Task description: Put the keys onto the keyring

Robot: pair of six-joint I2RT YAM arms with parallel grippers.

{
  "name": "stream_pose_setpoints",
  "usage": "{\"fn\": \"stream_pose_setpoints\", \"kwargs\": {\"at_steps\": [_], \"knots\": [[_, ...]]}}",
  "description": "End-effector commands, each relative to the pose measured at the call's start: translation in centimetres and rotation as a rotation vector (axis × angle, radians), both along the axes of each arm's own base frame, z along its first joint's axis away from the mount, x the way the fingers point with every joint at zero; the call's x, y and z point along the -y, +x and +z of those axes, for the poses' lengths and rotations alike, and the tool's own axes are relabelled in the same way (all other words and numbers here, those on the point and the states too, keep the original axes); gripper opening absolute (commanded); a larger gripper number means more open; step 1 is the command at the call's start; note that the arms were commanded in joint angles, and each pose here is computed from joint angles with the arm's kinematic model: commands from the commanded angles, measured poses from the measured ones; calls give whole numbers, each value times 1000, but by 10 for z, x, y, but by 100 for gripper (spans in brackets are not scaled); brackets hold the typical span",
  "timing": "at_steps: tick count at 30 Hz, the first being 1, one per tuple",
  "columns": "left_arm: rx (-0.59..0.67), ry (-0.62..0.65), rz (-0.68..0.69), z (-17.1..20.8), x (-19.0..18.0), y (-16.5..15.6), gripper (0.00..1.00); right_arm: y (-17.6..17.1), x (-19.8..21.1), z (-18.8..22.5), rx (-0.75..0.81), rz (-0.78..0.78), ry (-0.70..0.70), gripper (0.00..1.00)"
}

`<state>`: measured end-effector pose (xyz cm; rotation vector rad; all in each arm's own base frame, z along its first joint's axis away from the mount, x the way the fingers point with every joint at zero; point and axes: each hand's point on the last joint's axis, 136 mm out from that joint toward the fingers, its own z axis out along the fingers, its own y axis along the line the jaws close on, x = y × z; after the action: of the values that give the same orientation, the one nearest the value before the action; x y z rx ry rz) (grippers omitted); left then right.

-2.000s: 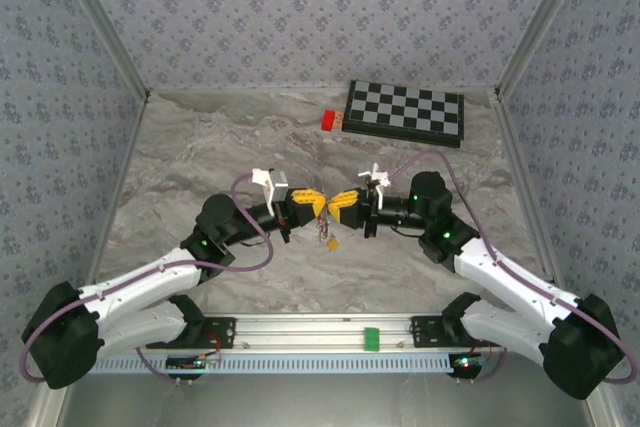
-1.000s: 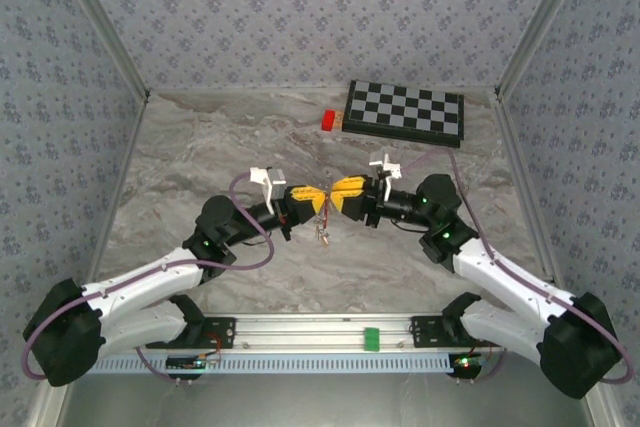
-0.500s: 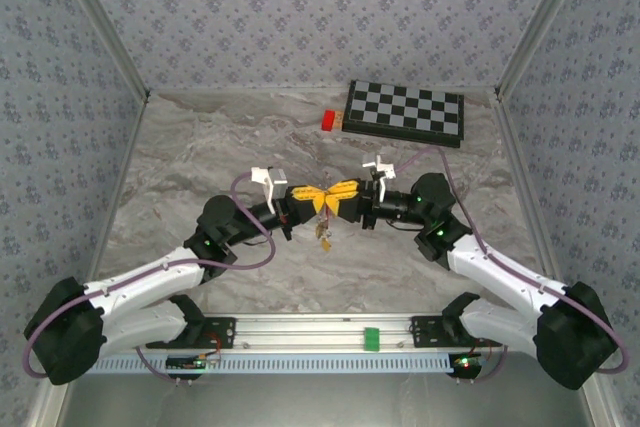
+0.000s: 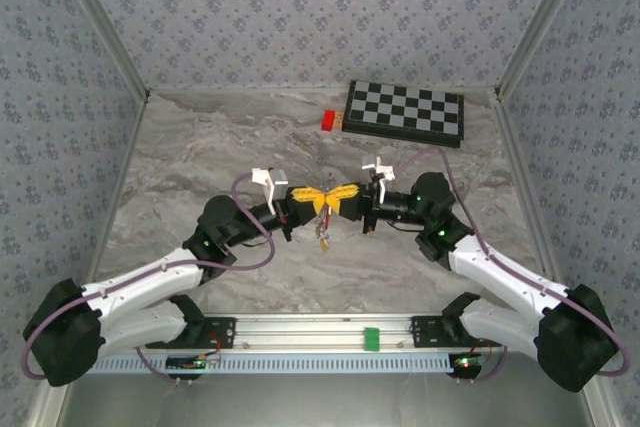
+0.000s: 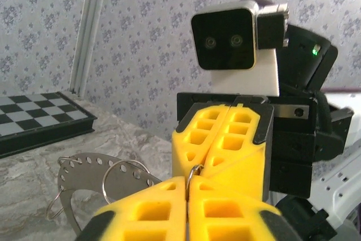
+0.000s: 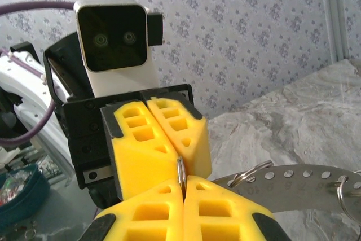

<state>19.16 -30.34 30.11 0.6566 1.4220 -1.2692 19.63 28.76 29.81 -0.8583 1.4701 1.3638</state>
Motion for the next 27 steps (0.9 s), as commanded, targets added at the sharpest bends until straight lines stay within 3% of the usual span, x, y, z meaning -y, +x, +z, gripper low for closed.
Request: {"fn": "stream_pose_setpoints", "kwargs": {"at_steps": [1, 4, 12, 20, 27], "knots": [[46, -14, 47, 23, -13, 3, 16, 4, 6, 5, 48, -13, -52, 0], [45, 28, 45, 23, -19, 2, 21, 4, 6, -3, 62, -1, -128, 0], [31, 174, -8, 7, -22, -4, 22, 2, 3, -17, 77, 64, -276, 0], [14, 298, -87, -12, -18, -14, 22, -22, -5, -28, 74, 221, -312, 0], [-9, 322, -140, -20, -11, -17, 22, -28, -8, -37, 71, 232, -327, 0]]}}
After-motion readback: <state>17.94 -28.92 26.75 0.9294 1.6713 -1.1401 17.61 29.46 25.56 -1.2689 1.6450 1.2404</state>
